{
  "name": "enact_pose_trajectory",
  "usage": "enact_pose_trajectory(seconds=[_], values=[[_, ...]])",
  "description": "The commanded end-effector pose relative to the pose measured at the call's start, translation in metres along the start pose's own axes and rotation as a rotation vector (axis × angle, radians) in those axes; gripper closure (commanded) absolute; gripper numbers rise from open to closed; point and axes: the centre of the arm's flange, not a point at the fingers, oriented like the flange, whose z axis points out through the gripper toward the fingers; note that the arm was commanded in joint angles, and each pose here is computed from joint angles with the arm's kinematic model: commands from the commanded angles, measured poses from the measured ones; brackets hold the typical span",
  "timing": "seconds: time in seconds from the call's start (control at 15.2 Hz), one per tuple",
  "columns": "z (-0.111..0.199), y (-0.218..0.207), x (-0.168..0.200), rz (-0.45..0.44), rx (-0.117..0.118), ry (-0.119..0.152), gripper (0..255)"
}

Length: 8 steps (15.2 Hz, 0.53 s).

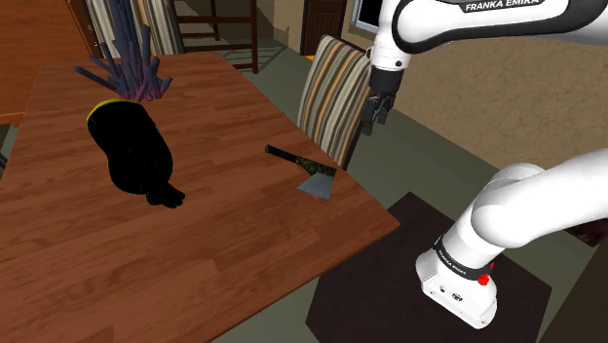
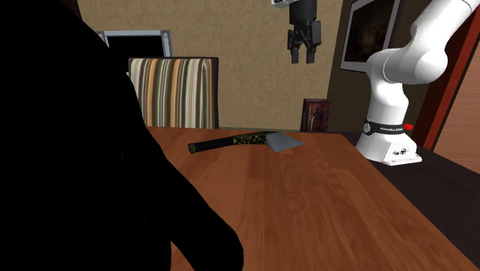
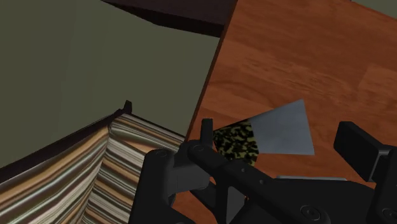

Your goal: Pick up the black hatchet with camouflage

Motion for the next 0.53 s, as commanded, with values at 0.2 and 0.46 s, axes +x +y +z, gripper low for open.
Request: enact_pose_trajectory(seconds=[0.2, 0.46], values=[[0.039, -0.002, 0.051, -0.003, 0.005, 0.012, 0], [0.071, -0.004, 0.092, -0.006, 0.009, 0.019, 0]])
